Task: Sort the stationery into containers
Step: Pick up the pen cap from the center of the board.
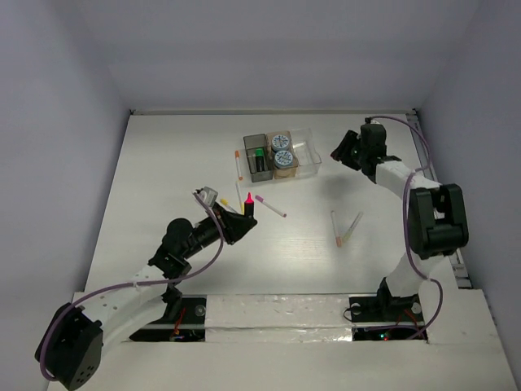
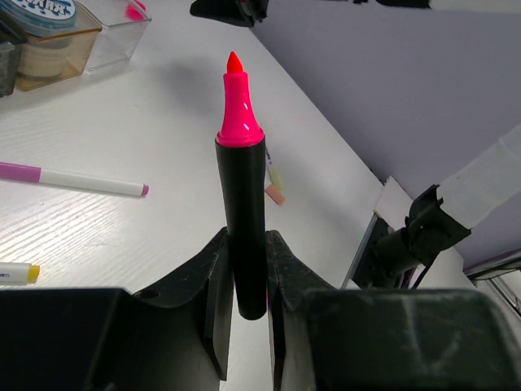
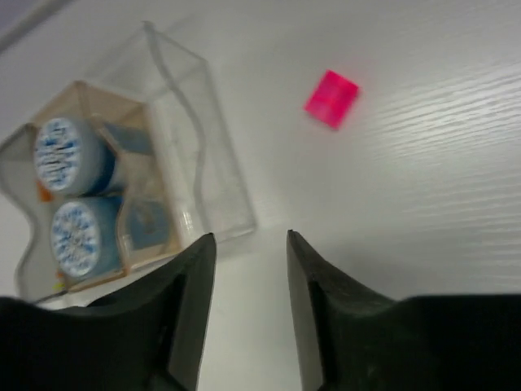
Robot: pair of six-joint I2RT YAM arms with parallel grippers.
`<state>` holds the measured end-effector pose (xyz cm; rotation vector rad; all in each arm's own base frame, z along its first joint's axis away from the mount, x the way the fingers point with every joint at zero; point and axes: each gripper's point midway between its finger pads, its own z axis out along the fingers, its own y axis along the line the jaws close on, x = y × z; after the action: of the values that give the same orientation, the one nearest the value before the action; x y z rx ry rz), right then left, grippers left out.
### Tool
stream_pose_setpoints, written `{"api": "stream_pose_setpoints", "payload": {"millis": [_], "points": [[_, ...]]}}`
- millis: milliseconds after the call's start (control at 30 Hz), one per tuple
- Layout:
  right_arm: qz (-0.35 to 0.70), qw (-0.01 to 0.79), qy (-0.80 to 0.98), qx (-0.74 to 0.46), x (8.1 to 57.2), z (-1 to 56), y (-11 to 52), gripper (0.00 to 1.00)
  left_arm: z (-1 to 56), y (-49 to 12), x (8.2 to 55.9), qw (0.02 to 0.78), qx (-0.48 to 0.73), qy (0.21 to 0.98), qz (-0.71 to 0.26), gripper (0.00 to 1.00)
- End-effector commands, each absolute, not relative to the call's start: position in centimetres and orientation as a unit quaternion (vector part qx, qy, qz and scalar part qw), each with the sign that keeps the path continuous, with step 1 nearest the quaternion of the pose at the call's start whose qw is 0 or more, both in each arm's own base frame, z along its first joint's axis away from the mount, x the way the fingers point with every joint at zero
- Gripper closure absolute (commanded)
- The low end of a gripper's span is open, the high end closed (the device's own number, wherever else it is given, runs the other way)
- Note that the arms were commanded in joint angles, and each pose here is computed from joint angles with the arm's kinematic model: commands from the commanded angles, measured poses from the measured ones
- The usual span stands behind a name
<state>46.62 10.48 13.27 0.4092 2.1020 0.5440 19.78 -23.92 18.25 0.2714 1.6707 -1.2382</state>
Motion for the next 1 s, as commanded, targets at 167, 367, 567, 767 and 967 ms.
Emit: {"api": "stream_pose_setpoints", "payload": {"millis": [167,367,567,767,967], "points": [[0.07,0.377,0.91,0.156,51.4,9.3,7.1,0.32,19.5,-24.7,18.2,0.52,0.169,0.645,-0.534,1.0],[0.026,0.349,0.923,0.161,54.5,7.2,6.3,0.29,19.6,-25.0,17.5,0.508,0.174,0.641,-0.548,1.0],[0.016,0.326,0.93,0.171,55.3,4.9,6.2,0.35,20.1,-25.7,16.1,0.495,0.188,0.628,-0.57,1.0],[0.022,0.316,0.933,0.169,55.5,3.6,7.1,0.43,20.4,-25.8,15.8,0.496,0.192,0.623,-0.574,1.0],[0.017,0.302,0.94,0.158,55.4,2.1,8.0,0.51,20.5,-25.7,15.8,0.497,0.191,0.621,-0.575,1.0]]}}
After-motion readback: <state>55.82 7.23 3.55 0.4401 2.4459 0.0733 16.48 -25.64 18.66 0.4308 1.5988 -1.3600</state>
